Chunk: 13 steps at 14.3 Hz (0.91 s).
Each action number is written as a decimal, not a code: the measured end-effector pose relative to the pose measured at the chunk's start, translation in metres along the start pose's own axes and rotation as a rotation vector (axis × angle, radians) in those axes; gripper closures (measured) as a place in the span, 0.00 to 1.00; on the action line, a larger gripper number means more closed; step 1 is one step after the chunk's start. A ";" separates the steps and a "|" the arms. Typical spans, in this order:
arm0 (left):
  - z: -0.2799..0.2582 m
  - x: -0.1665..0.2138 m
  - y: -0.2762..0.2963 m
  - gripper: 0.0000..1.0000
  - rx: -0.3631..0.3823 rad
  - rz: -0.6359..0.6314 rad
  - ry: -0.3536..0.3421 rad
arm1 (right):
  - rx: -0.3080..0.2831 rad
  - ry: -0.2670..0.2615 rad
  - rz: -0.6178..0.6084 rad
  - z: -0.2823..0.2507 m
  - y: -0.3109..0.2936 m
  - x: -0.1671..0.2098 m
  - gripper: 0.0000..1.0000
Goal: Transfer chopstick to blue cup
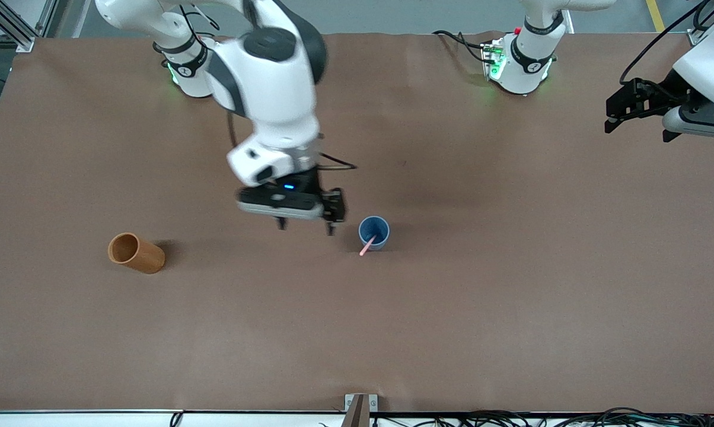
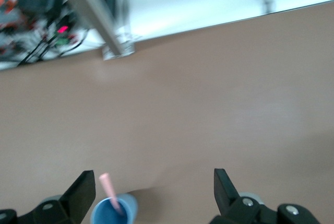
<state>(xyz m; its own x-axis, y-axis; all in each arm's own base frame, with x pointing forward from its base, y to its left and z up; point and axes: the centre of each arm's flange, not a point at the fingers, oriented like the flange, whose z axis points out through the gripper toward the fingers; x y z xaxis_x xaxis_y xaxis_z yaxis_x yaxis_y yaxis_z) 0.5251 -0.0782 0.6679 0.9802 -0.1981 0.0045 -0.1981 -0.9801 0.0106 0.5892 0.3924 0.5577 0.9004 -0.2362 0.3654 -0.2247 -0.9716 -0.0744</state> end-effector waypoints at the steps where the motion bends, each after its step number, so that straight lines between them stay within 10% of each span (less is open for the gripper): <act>1: 0.000 0.000 0.000 0.00 0.000 0.000 0.002 | -0.019 -0.010 0.039 -0.020 0.027 0.018 0.00; 13: 0.000 0.007 -0.002 0.00 0.001 -0.003 0.020 | -0.122 -0.215 0.016 -0.086 0.369 0.076 0.00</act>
<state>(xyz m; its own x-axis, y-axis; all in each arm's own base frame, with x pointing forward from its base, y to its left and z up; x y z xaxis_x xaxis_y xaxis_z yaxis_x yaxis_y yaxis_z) 0.5324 -0.0779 0.6682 0.9806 -0.1948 0.0240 -0.1951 -0.9807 0.0099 0.5431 0.0174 0.6379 0.9520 -0.2620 0.1582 -0.2712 -0.9617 0.0389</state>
